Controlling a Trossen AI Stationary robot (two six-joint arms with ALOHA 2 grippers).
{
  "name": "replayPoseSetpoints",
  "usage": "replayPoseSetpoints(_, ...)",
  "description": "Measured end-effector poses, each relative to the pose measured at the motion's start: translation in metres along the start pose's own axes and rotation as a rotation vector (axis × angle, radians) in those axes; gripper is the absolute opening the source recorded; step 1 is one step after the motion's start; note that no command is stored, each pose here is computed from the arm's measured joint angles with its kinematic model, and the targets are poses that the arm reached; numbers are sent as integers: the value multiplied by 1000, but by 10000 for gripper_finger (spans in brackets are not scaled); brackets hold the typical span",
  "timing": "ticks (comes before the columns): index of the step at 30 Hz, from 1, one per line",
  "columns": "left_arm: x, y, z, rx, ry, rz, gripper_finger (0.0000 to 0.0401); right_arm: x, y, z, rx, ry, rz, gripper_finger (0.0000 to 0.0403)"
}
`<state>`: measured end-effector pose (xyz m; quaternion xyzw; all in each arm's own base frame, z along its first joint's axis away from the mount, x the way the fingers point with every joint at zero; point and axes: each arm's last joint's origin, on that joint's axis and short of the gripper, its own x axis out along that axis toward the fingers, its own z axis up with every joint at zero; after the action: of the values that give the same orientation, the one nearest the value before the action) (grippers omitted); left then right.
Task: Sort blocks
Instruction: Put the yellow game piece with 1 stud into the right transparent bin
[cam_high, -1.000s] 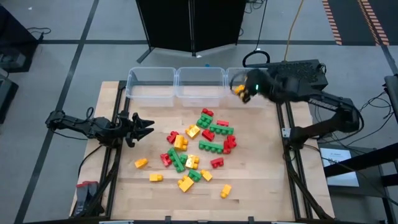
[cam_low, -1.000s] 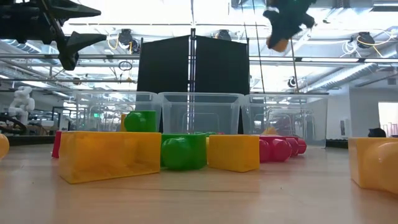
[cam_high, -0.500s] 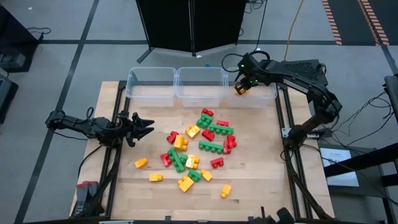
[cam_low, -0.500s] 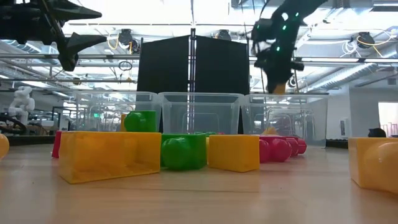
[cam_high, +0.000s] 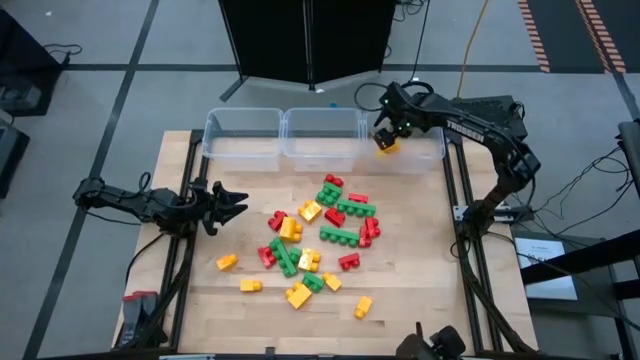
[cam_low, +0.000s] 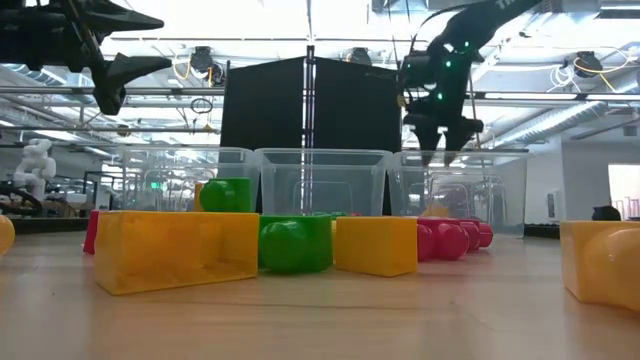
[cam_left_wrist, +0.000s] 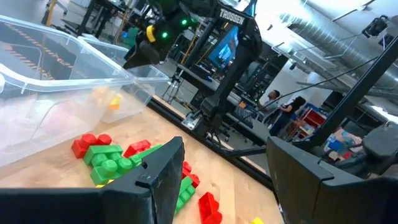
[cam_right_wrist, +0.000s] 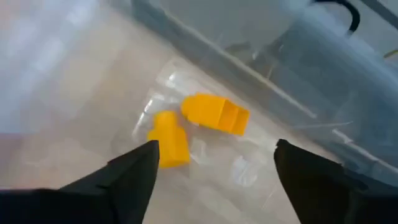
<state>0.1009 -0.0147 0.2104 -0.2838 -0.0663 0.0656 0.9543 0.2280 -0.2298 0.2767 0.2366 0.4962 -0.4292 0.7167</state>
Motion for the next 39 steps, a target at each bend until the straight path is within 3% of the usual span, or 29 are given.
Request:
replayPoseSetpoints(3, 0, 0, 0, 0, -1, 1, 208, -32, -1, 7, -58, -90, 95, 316)
replayPoseSetpoints(7, 0, 0, 0, 0, -1, 2, 208, -95, 11, 5, -155, -258, 379, 305)
replayPoseSetpoints(11, 0, 0, 0, 1, -1, 2, 208, -140, 42, -23, -258, -299, 618, 302)
replayPoseSetpoints(18, 0, 1, -1, 6, 8, 8, 208, -170, 133, -94, -616, -167, 771, 302)
replayPoseSetpoints(22, 0, 1, -2, 13, 21, 16, 208, -167, 187, -136, -842, -100, 787, 302)
replayPoseSetpoints(28, 0, 1, -2, 13, 21, 15, 208, -136, 250, -189, -1134, 22, 739, 302)
replayPoseSetpoints(34, 0, 1, -2, 12, 22, 15, 208, -104, 291, -237, -1359, 104, 709, 302)
replayPoseSetpoints(39, 0, 1, -2, 12, 22, 15, 208, -86, 313, -263, -1446, 115, 713, 302)
